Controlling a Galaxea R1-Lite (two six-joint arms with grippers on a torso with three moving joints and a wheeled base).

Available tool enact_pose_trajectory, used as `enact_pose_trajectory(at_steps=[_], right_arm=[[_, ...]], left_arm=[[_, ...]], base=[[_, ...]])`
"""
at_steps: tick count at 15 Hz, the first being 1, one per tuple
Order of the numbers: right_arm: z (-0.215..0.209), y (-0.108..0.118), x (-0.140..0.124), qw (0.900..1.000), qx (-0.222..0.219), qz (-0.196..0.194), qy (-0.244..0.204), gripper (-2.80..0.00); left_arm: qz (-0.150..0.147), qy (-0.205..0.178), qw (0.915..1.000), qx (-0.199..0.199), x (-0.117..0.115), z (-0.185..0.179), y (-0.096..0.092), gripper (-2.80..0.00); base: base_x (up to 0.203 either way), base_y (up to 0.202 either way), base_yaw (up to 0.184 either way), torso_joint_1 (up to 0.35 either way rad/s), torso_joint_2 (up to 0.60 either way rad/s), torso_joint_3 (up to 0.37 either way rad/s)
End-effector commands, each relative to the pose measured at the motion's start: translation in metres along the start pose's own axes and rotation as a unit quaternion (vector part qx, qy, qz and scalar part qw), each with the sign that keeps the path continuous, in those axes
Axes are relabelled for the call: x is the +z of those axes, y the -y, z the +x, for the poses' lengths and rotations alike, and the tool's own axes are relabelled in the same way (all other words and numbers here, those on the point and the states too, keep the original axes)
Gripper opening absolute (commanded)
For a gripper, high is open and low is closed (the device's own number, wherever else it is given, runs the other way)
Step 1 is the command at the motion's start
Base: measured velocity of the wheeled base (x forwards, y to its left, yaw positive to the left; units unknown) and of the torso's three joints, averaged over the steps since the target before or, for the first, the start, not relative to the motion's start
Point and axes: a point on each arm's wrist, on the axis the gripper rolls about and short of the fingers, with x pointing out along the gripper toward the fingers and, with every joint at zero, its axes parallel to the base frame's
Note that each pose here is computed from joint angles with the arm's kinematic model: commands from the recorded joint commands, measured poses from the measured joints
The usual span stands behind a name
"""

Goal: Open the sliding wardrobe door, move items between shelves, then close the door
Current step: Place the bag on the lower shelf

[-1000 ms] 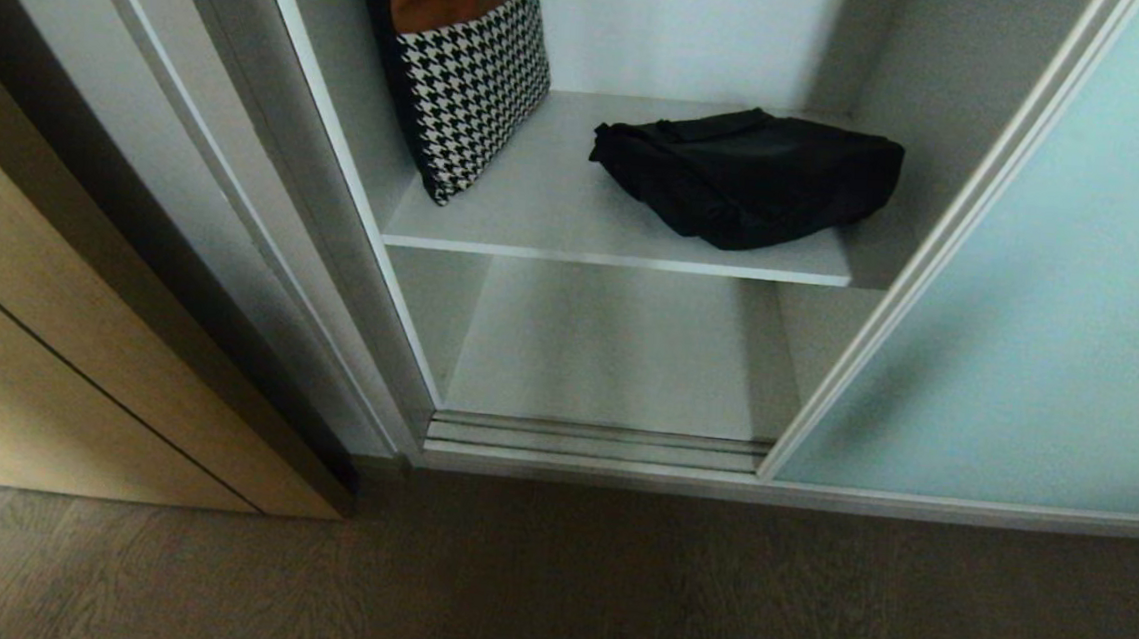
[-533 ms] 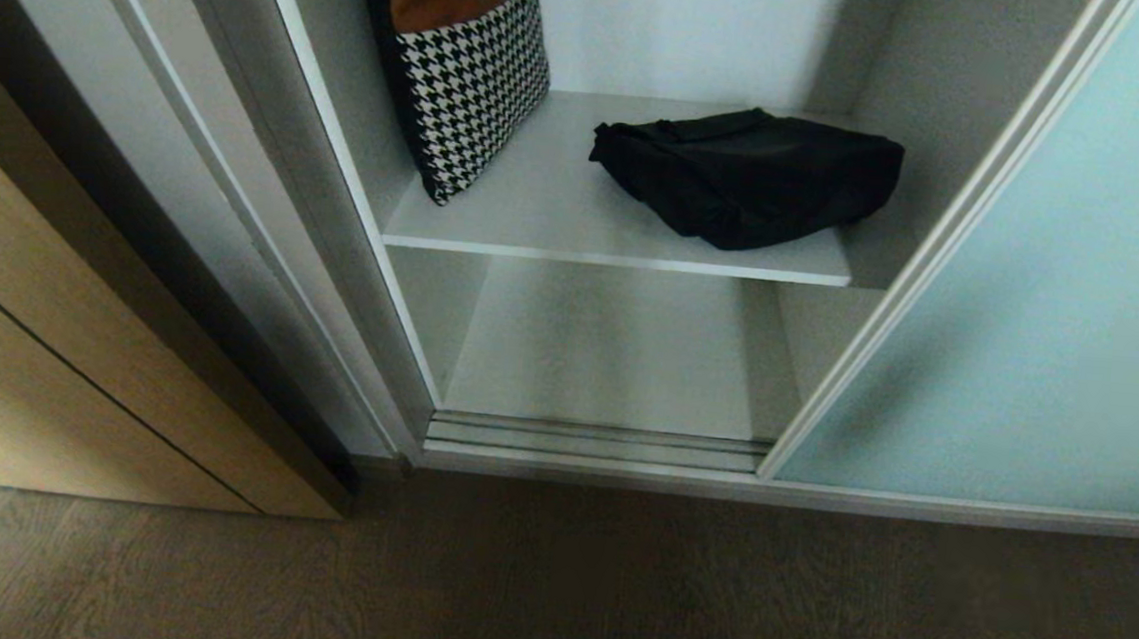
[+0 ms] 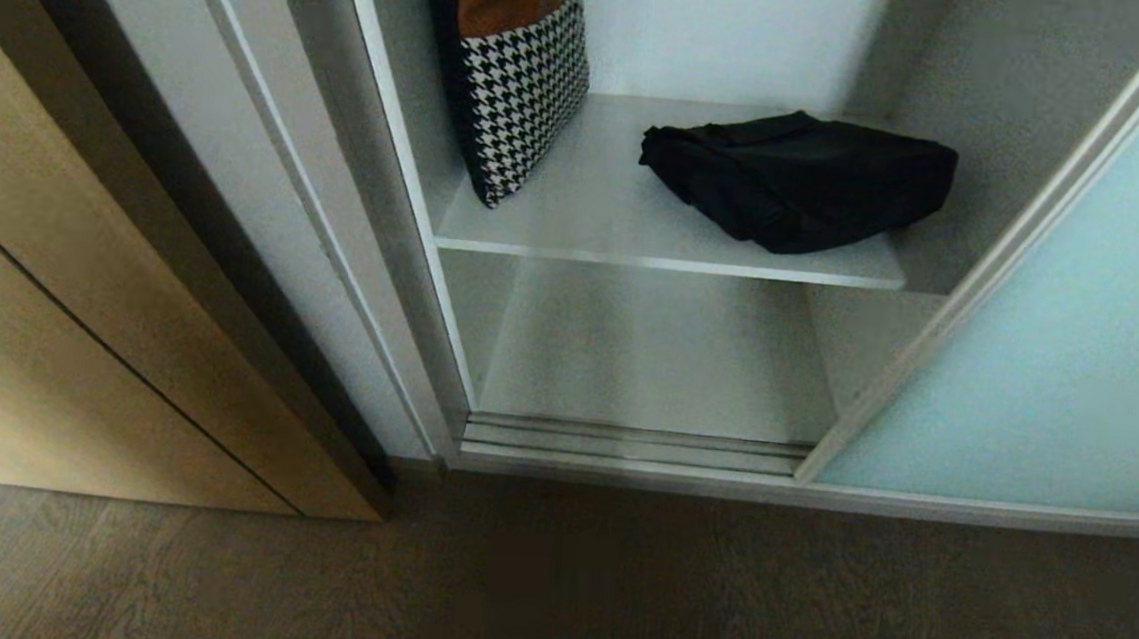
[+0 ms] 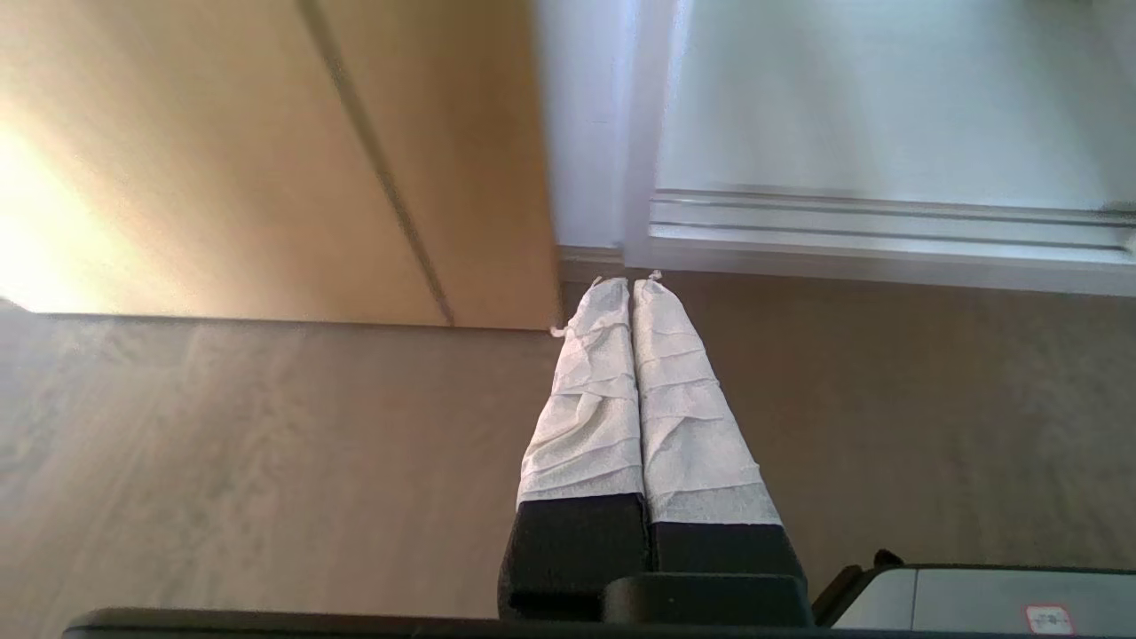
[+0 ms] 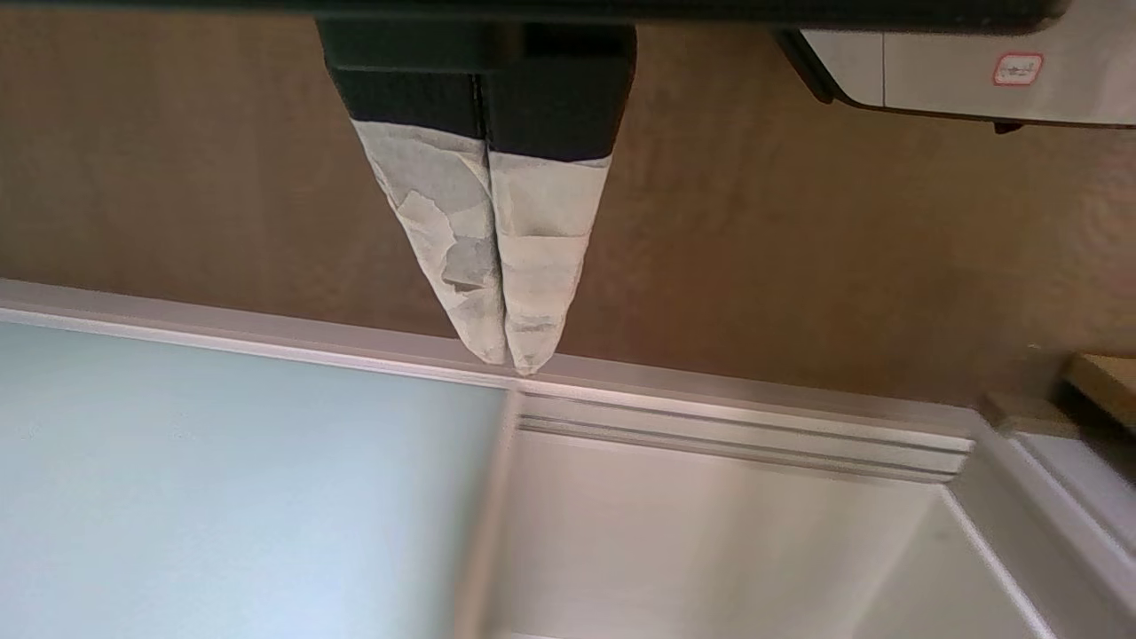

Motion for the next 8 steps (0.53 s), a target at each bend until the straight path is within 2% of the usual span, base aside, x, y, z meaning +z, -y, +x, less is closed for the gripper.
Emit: enact_pose_trajectory(at_steps=[1, 8], right_arm=[[0.0, 0.0, 0.0, 1.0, 0.0, 0.0, 0.0, -2.8], [0.0, 0.0, 0.0, 1.0, 0.0, 0.0, 0.0, -2.8]], left_arm=[[-0.001, -0.001, 1.0, 0.0, 0.0001, 0.0001, 0.0, -2.8], [-0.001, -0.002, 1.0, 0.0, -0.0001, 0.0001, 0.0, -2.8]], base=[[0.0, 0.197, -0.001, 0.001, 0.01, -0.001], [0.0, 0.195, -0.001, 0.002, 0.0, 0.001]])
